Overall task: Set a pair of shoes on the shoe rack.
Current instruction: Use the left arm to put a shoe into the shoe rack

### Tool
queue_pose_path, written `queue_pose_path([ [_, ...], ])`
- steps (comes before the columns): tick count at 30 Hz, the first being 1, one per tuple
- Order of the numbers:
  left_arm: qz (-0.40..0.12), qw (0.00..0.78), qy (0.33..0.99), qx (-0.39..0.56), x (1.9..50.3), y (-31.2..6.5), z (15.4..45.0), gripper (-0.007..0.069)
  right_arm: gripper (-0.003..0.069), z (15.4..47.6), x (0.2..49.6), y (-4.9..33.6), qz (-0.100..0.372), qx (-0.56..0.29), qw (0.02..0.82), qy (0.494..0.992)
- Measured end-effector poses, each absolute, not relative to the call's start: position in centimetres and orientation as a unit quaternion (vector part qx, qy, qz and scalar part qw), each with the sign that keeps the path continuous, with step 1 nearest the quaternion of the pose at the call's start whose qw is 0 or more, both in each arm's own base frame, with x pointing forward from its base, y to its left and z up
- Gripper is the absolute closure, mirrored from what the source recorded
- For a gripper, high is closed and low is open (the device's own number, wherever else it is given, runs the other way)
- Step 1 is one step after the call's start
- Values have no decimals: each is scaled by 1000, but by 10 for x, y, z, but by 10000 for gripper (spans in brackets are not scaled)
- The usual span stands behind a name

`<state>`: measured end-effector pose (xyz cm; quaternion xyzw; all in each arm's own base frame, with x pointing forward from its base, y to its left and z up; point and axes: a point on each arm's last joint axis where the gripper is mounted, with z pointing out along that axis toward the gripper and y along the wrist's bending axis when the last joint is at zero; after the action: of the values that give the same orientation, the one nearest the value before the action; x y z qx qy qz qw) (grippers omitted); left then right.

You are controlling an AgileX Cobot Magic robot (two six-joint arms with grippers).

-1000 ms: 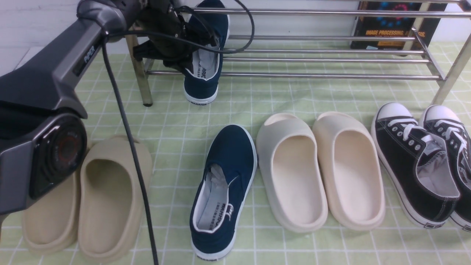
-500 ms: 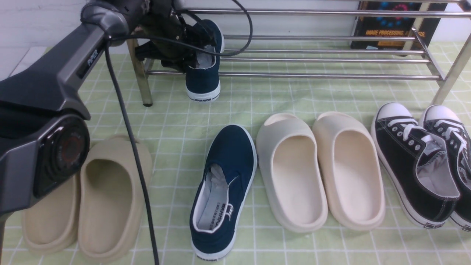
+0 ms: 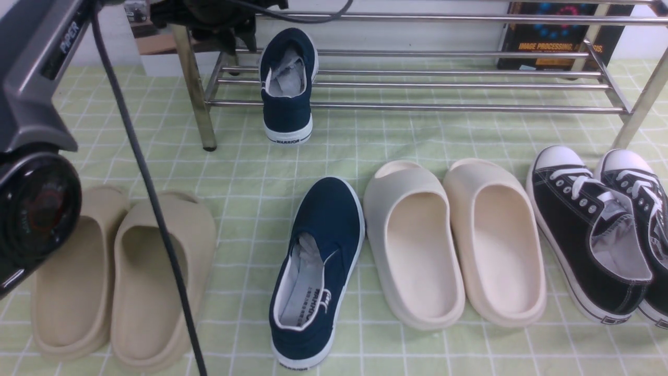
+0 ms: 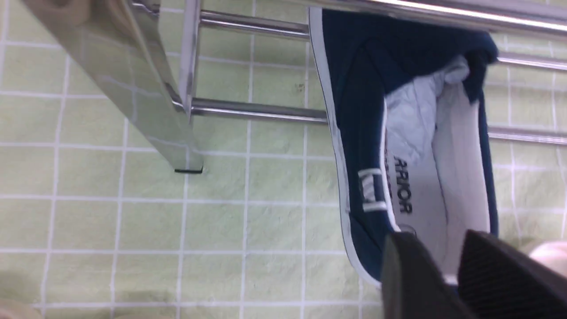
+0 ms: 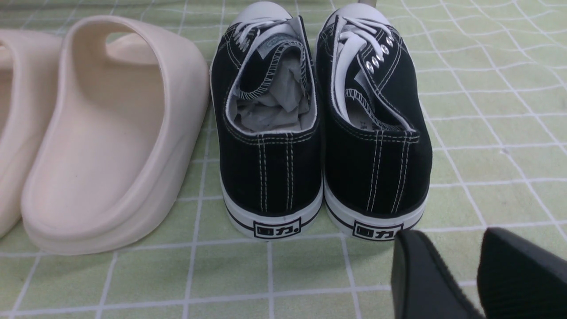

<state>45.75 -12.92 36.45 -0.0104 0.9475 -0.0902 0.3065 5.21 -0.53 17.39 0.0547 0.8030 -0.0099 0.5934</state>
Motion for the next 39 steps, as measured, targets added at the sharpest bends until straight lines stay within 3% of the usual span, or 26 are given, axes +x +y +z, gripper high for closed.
queue_pose_path([
  [5, -85, 267, 960, 27, 450, -157, 342, 631, 419, 174, 52, -5, -10, 55, 593, 803],
  [13, -64, 170, 982, 45, 441, -170, 277, 638, 419, 174, 52, -5, -10, 55, 593, 803],
  [22, -75, 243, 967, 22, 454, -172, 275, 638, 419, 174, 52, -5, -10, 55, 593, 803],
  [26, -49, 273, 961, -1, 460, -167, 276, 638, 419, 174, 52, -5, -10, 55, 593, 803],
  [39, -31, 299, 954, -19, 467, -163, 272, 638, 419, 174, 52, -5, -10, 55, 593, 803],
])
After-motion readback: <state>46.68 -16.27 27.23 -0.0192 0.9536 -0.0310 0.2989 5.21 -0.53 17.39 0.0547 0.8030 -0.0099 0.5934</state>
